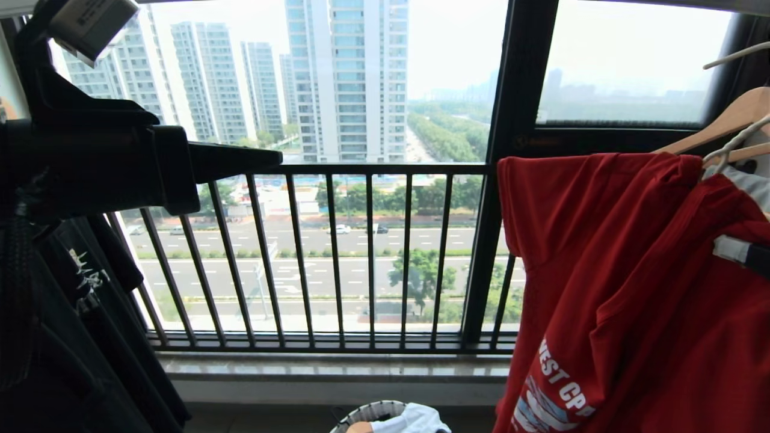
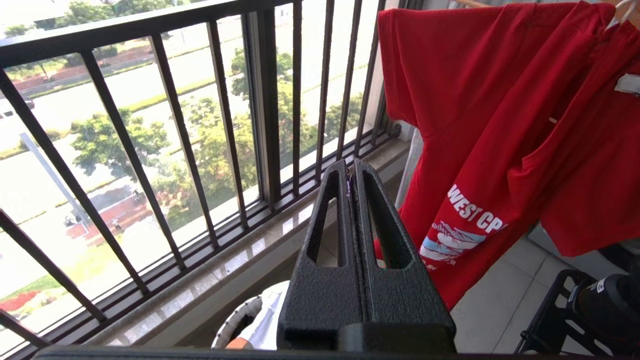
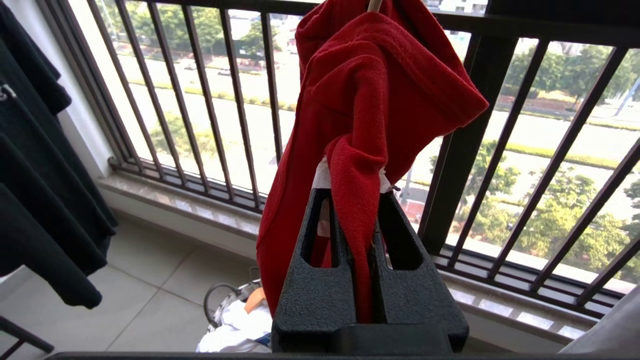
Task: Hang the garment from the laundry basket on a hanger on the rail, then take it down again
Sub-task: Hang the clothes rack on the clothesline
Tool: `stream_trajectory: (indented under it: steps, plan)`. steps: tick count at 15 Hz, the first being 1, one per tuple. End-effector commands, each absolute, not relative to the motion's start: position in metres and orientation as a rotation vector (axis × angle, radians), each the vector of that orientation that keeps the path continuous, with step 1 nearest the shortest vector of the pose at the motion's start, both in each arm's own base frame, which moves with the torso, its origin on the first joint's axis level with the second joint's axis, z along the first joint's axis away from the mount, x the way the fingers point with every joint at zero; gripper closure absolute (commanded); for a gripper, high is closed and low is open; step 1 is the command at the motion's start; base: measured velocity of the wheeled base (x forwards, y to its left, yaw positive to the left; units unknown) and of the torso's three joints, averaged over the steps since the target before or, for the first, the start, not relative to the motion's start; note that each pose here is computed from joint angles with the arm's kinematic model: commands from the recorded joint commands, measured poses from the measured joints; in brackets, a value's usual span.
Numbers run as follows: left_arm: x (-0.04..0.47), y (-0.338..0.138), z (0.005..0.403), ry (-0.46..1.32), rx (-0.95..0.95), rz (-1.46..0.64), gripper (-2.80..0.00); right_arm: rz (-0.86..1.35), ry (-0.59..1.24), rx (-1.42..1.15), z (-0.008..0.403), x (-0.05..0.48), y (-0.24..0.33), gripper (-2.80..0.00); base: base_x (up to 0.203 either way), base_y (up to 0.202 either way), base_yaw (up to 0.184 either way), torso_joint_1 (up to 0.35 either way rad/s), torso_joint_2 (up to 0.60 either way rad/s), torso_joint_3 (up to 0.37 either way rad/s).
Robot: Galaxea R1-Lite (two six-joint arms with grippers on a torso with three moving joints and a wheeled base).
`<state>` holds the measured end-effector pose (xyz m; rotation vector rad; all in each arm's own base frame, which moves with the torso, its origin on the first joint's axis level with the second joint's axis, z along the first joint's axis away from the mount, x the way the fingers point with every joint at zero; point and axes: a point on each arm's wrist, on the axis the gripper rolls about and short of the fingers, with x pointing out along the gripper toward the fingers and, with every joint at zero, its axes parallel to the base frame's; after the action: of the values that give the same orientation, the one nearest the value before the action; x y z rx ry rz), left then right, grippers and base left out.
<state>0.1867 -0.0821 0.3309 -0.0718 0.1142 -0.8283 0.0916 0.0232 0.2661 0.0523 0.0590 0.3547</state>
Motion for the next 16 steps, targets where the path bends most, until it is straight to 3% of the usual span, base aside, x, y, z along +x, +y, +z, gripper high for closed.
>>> stream_trajectory:
  steps: [1, 9, 16]
  plan:
    - [0.177, -0.079, 0.334, 0.093, -0.072, -0.832, 0.0, 0.359, 0.015, 0.055, 0.267, 0.069, 0.018, 0.0, 0.0, 0.0, 0.0, 0.209, -0.46, -0.247]
    - [0.124, -0.058, 0.331, 0.119, -0.12, -0.815, 0.0, 0.371, 0.022, 0.057, 0.256, 0.054, 0.016, 0.0, 0.0, 0.0, 0.0, 0.174, -0.36, -0.195]
    - [0.135, -0.062, 0.328, 0.159, -0.145, -0.824, 0.0, 0.368, 0.006, 0.055, 0.258, 0.051, 0.015, 0.0, 0.0, 0.0, 0.0, 0.157, -0.32, -0.168]
